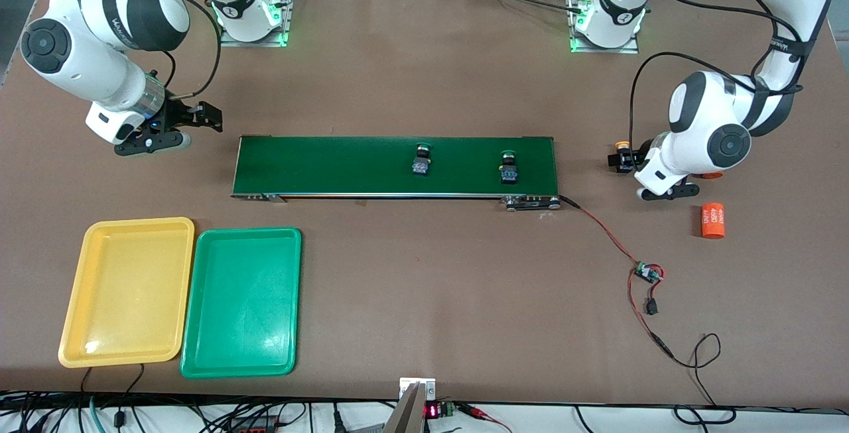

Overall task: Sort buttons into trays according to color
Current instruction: 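Grasp a third button with the left gripper while the right gripper reaches the belt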

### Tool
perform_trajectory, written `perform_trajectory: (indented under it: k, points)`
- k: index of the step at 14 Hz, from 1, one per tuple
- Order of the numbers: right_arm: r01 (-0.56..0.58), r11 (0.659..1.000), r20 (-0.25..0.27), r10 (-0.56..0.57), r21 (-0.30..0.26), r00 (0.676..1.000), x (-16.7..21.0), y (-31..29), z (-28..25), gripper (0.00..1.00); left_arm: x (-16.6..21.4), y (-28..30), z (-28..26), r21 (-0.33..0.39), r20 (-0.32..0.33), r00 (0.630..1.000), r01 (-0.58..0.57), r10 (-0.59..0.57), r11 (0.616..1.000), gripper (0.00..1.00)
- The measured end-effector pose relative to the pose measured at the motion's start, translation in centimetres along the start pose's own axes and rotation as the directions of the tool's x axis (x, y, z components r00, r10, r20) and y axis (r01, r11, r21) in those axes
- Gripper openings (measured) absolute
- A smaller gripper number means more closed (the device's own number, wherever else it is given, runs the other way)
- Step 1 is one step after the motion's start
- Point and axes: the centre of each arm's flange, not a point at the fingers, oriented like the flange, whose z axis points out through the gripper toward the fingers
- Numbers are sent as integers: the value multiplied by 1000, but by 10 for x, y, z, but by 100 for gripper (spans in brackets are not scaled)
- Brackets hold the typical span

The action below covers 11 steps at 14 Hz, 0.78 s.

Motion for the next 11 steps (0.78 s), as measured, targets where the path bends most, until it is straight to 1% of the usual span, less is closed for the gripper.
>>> perform_trajectory:
  k: [3,5,8,9,10,11]
  points:
    - [-17,1000,2,17,5,1000,7,-13,13,100,6,-12,24,-29,26,1000,-2,3,1000,100]
    - [-48,999,-10,48,-3,999,12,-44,20,100,8,-15,37,-39,50,999,1,1,999,100]
    - [-104,995,-65,104,-7,992,19,-112,31,100,9,-14,49,-49,65,998,0,3,999,100]
    - [-119,993,-85,118,-4,989,19,-138,36,100,10,-15,51,-51,69,998,2,2,999,96]
    - [-125,992,-102,124,0,987,18,-164,43,100,10,-16,53,-53,72,997,4,0,999,96]
    - [-126,992,-114,125,3,986,16,-188,51,100,10,-17,54,-54,74,997,5,-1,999,90]
